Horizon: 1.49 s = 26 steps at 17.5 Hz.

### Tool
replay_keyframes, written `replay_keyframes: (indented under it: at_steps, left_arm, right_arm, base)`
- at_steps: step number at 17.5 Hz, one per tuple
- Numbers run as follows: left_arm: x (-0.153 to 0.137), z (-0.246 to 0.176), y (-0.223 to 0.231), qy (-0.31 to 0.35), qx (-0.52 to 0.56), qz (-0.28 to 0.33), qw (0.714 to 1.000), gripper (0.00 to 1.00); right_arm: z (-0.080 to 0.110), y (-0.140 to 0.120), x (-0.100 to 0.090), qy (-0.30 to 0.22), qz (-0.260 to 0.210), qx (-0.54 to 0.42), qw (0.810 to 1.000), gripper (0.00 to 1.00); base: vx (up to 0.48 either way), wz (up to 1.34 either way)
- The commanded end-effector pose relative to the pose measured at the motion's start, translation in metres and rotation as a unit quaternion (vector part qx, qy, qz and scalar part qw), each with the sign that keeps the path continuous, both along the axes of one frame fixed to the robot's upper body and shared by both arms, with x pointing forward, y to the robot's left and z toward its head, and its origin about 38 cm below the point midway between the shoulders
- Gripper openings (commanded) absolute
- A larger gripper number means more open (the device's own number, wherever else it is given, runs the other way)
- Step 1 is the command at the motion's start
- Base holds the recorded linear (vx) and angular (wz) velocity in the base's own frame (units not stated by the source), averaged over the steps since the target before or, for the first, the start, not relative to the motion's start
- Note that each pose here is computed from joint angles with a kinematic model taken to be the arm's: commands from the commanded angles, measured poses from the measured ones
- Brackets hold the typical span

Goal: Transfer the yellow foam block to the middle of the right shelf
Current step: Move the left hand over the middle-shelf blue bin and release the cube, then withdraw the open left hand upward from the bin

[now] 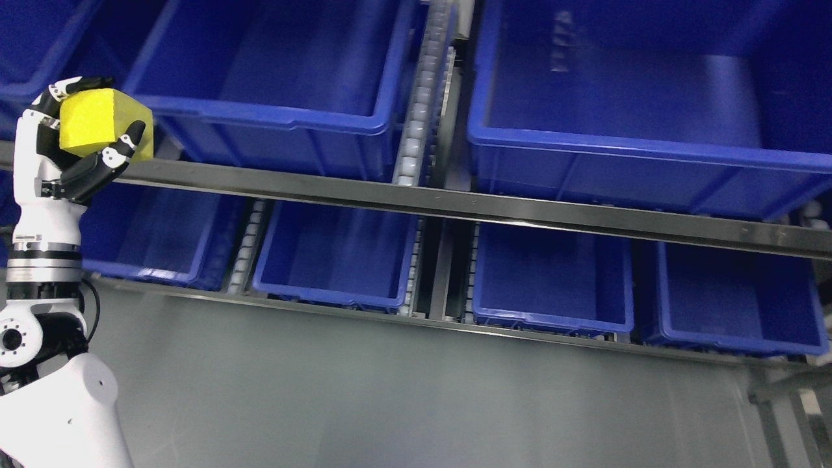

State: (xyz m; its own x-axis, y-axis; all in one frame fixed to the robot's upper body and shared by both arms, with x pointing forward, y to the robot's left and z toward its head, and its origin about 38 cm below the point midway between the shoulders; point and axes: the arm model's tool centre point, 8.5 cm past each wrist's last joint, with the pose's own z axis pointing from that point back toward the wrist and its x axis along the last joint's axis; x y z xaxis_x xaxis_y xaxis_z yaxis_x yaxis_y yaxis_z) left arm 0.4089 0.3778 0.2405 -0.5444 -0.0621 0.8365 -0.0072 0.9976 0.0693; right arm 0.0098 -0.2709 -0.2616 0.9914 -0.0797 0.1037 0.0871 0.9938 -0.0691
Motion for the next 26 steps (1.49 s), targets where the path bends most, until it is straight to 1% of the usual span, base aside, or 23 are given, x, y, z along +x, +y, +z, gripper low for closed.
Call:
replay_keyframes:
  at_steps: [1,5,10,13,14,15,16,17,18,20,22,26]
  left_arm:
    - [0.002,0.01,0.005,-0.008,0.004,-0.001,1.0,0.29]
    - [0.004,0.017,0.005,-0.011,0.009,-0.008,1.0,0.29]
    - [0.007,0.016,0.001,-0.007,0.006,-0.014,1.0,0.29]
    - [0.017,0.028,-0.003,-0.003,0.004,-0.023,1.0,0.29]
    - [0.022,0.039,-0.003,-0.003,0.002,-0.026,1.0,0.29]
    - [0.029,0.051,-0.003,0.0,-0.003,-0.025,1.0,0.32]
    - [0.039,0.06,-0.002,0.019,0.001,-0.019,1.0,0.5]
    - [0.051,0.066,0.0,0.058,0.022,0.001,0.998,0.76]
    - [0.063,0.067,0.001,0.1,0.058,0.036,0.993,1.0]
    - [0.066,0.068,-0.005,0.105,0.069,0.037,0.991,1.0]
    - [0.071,0.072,-0.021,0.103,0.082,0.019,0.991,1.0]
    - [0.072,0.074,-0.029,0.096,0.09,0.011,0.991,1.0]
  right_arm:
    - [0.001,-0.012,0.007,-0.01,0.001,-0.009,1.0,1.0]
    - [0.001,-0.012,0.008,-0.01,0.0,-0.009,1.0,1.0]
    - [0.001,-0.012,0.008,-0.01,0.0,-0.009,1.0,1.0]
    - [0.001,-0.012,0.008,-0.01,0.001,-0.009,1.0,1.0]
    - [0.001,-0.012,0.007,-0.01,0.001,-0.009,1.0,1.0]
    - [0.001,-0.012,0.008,-0.01,0.001,-0.009,1.0,1.0]
    - [0.001,-0.012,0.007,-0.01,0.0,-0.009,1.0,1.0]
    - [0.001,-0.012,0.008,-0.01,0.001,-0.009,1.0,1.0]
    - [0.001,-0.012,0.008,-0.01,0.001,-0.009,1.0,1.0]
    - [0.001,-0.012,0.008,-0.01,0.001,-0.009,1.0,1.0]
    - [0.001,-0.012,0.008,-0.01,0.001,-0.009,1.0,1.0]
    - [0.001,-0.012,0.008,-0.01,0.001,-0.009,1.0,1.0]
  base:
    - [0.173,-1.01]
    - [0.172,-0.66]
    - [0.104,-0.3]
    - [0.024,-0.02]
    - [0.0,0.0]
    - [0.0,0.0]
    - [0.0,0.0]
    - [-0.017,0.04]
    - [-0.017,0.04]
    - [-0.011,0.01]
    - [-0.005,0.0]
    - [0.0,0.0]
